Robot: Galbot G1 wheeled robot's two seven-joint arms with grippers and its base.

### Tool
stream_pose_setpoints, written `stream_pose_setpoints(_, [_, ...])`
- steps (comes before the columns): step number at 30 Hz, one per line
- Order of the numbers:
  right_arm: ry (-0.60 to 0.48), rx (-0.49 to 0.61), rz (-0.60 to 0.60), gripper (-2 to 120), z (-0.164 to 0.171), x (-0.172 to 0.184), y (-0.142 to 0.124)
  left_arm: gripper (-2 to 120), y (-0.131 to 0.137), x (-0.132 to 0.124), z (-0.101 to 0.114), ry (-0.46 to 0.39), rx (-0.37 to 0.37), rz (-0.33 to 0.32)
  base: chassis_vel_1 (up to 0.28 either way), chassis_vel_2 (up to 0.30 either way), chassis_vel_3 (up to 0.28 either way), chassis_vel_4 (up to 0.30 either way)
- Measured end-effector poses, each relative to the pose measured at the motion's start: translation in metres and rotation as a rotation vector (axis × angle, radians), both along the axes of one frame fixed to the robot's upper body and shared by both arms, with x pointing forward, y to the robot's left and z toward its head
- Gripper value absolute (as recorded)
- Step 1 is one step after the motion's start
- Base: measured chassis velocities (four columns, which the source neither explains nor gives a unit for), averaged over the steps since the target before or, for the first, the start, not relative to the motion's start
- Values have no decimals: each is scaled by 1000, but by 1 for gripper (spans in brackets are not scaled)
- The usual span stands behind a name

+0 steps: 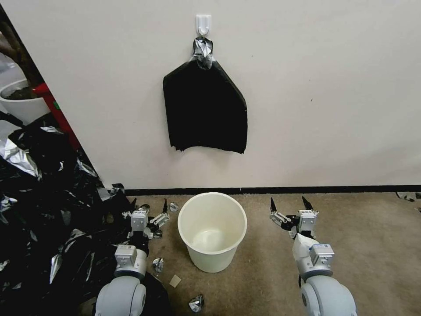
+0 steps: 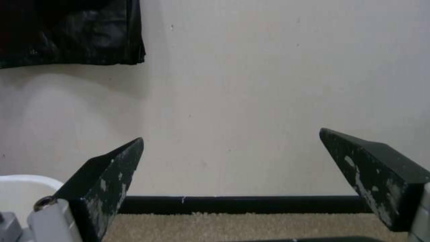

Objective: Place a trash bag onto the trash bin.

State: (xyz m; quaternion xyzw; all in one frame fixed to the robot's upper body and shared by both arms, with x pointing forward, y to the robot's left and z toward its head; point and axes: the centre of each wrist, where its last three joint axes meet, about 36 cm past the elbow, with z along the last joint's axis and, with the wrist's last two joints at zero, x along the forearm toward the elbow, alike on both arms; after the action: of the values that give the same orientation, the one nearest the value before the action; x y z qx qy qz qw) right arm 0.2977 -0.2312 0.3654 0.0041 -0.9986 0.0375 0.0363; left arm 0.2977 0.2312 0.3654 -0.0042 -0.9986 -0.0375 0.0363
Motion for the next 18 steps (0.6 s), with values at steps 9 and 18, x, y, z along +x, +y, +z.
stream_pose_setpoints(9, [0, 0, 0, 100, 0, 0, 0, 100, 0, 0, 0, 0, 0, 0, 0, 0, 0, 0])
stream_pose_setpoints(18, [-1, 0, 0, 100, 0, 0, 0, 100, 0, 0, 0, 0, -2, 0, 0, 0, 0, 0])
